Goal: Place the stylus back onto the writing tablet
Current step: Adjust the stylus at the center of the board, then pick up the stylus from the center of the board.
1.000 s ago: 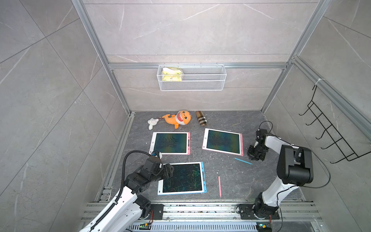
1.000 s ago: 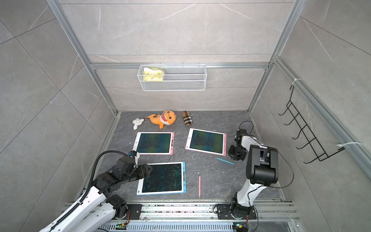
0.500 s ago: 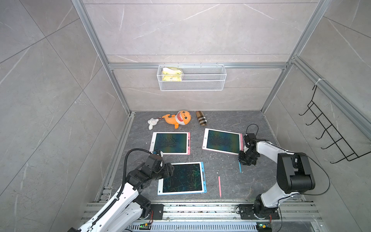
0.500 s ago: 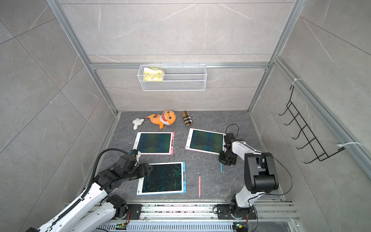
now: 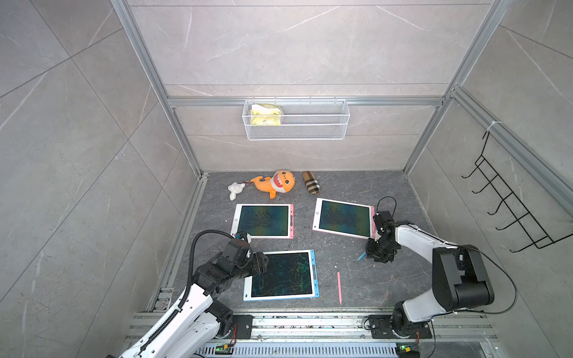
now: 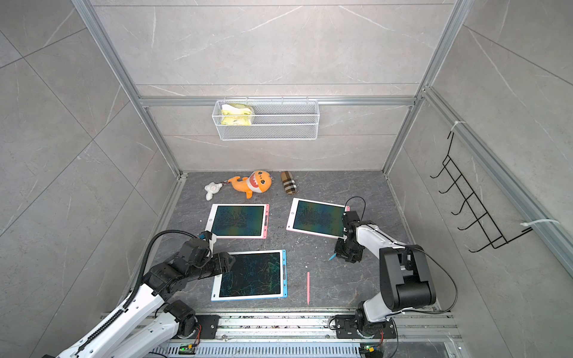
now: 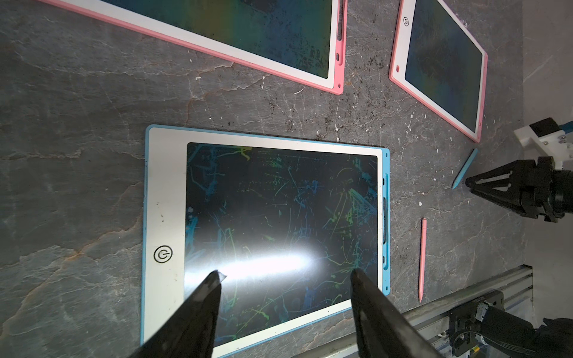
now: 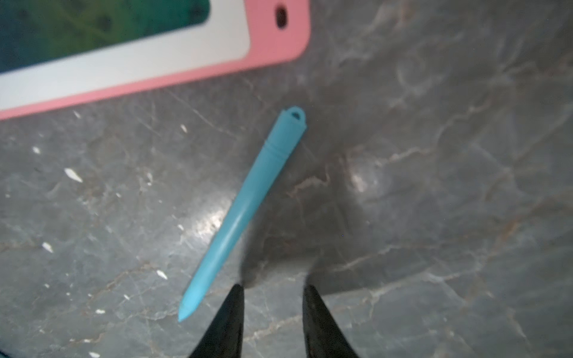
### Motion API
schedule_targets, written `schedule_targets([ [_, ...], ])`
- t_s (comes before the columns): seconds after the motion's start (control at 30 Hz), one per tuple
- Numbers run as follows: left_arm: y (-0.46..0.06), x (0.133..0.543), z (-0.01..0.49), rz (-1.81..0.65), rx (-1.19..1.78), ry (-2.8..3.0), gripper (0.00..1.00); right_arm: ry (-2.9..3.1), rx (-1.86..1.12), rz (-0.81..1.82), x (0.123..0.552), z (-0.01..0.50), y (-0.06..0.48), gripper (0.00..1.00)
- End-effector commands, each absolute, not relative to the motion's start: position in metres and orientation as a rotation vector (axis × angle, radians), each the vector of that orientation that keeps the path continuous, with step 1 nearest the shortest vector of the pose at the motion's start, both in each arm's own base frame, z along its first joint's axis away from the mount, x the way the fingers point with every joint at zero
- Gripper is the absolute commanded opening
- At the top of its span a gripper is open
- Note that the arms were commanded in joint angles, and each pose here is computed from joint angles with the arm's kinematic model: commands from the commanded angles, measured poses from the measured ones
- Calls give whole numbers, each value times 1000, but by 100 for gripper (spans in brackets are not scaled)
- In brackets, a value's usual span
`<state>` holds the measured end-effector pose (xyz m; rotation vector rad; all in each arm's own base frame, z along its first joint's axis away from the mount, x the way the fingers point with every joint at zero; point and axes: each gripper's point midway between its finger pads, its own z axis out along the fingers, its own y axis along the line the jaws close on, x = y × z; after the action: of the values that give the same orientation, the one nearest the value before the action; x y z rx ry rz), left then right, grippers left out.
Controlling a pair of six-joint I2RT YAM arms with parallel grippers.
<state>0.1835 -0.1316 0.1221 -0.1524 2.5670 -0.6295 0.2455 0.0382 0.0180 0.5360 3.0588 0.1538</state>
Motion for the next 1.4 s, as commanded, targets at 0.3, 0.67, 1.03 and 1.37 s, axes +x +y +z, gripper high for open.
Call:
schedule_targets([
  [0.3,-135,189,132,-646,-134,2543,67,2978,727,117,249,38,38,37],
  [0.67,-136,191,129,-637,-131,2550,67,2951,750,91,281,27,39,39],
  [1.03,-135,192,128,-622,-136,2554,67,2956,783,72,296,11,41,40],
  [1.37,-135,195,125,-605,-150,2561,67,2964,715,17,301,-7,57,24],
])
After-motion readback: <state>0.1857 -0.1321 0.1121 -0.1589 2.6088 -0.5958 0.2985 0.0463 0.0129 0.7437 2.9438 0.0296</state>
